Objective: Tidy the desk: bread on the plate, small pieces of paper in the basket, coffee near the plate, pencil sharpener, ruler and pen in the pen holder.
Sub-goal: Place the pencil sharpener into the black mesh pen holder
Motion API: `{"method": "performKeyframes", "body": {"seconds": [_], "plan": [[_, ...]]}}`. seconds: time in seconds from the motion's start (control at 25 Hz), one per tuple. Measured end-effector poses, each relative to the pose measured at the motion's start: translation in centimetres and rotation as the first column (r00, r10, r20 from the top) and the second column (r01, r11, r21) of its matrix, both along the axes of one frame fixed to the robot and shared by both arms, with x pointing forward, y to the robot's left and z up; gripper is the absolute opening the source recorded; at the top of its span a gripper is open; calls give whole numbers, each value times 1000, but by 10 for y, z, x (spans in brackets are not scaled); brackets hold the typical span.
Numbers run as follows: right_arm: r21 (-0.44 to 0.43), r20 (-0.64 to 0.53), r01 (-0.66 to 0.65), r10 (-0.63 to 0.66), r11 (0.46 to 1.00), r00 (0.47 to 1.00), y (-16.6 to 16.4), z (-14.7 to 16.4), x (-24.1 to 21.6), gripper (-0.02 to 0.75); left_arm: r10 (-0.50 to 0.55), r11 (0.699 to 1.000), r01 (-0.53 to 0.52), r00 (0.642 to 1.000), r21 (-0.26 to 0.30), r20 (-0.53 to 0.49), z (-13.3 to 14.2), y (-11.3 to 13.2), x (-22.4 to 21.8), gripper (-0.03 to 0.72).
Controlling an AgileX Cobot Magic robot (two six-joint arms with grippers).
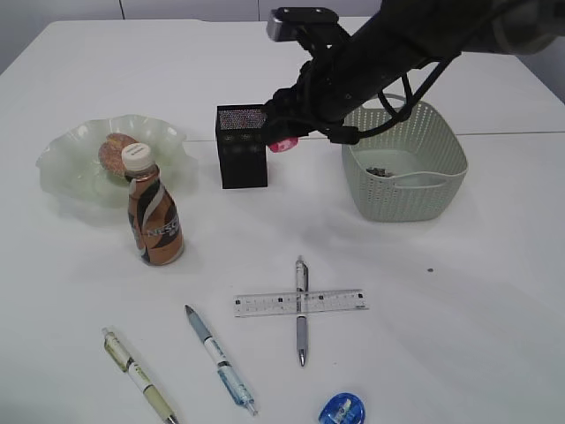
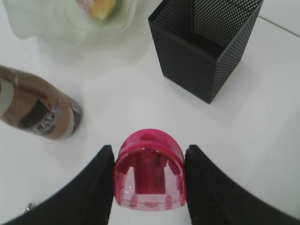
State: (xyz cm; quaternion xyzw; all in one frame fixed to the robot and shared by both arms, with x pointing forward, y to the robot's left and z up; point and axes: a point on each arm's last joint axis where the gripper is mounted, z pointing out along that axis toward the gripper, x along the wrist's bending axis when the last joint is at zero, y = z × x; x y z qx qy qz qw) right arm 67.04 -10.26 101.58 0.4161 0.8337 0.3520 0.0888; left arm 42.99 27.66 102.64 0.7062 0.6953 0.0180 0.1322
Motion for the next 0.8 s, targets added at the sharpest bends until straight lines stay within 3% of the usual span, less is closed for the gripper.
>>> {"method": "performKeyframes", "body": {"seconds": [0.2,0.28,0.6,0.8], "plan": [[292,-42,37,-25,956,999,-17,-4,27,330,5,1000,-5,1000,0,-21,0,2,-2,449],[364,-32,40,-30,930,999,-18,-6,35,330,5,1000,-5,1000,0,-25,0,2,-2,447],[507,-22,46,-40,860,999,-9,-20,57,330,4,1000,-4,999,-6,-41,-1,1,-3,444],[527,45,31,-64,849,997,-9,-21,66,330,3,1000,-3,999,-8,-48,-1,1,-4,444]]}}
